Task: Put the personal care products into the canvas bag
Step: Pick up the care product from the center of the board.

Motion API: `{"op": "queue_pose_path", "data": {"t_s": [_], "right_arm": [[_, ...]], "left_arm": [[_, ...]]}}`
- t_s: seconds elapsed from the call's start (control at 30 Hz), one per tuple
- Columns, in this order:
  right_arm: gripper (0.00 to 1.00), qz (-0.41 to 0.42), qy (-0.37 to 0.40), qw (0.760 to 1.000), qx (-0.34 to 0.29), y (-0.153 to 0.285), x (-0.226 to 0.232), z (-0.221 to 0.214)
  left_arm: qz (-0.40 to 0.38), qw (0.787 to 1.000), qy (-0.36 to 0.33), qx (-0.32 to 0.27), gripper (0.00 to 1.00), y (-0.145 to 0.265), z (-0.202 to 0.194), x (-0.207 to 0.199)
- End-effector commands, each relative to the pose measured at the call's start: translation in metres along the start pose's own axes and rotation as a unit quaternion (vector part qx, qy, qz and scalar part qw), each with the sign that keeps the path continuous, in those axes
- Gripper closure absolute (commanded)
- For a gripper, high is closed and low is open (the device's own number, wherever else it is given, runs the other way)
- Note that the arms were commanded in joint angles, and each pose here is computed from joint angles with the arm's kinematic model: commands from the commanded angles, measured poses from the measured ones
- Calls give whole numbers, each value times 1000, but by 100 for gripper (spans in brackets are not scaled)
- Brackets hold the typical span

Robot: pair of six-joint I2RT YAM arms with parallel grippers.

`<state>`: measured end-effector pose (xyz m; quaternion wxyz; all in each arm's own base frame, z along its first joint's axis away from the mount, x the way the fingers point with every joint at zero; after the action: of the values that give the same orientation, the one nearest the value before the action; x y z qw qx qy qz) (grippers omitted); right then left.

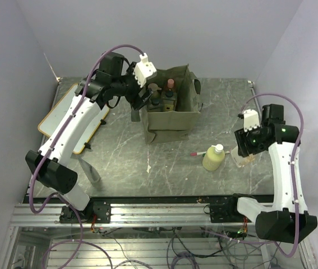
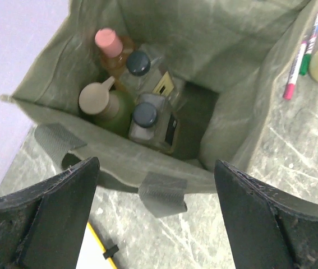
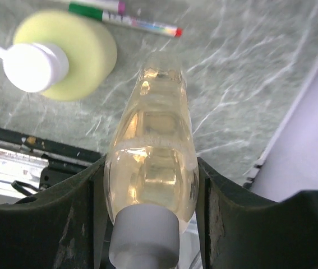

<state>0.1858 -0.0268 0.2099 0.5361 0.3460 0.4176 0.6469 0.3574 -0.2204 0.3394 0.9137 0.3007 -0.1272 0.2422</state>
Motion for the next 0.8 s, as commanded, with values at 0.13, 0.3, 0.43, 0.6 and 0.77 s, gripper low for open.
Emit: {"op": "queue_pose_path", "data": {"t_s": [0.13, 0.3, 0.43, 0.6, 0.77], "right_arm": [[100, -66, 30, 977, -199, 85, -17, 86], [100, -61, 45, 957, -279, 122, -19, 135], [100, -36, 56, 941, -333, 145, -13, 171], [100, 4, 66, 925, -375, 160, -6, 208], [100, 32, 75, 912, -402, 166, 5, 236]], "left_arm": [[-79, 995, -40, -51, 7, -11, 33, -33], [-106, 991, -65, -39, 6, -21, 32, -55], [-120, 990, -73, -32, 7, -31, 29, -65], [-130, 988, -77, -25, 7, -44, 26, -71], [-135, 988, -72, -19, 8, -52, 22, -74]]}}
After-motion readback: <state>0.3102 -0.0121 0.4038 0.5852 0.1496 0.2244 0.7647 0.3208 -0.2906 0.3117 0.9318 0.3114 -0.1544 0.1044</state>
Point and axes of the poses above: each gripper's point midway between its finger pads, its own y axis back along the fingers, its own x axis along the line the jaws close on, z = x × y, the point moved 3 cm from there along y, back along the fingers, and after that the axes turned 10 degrees about -y, right-handed, at the moved point
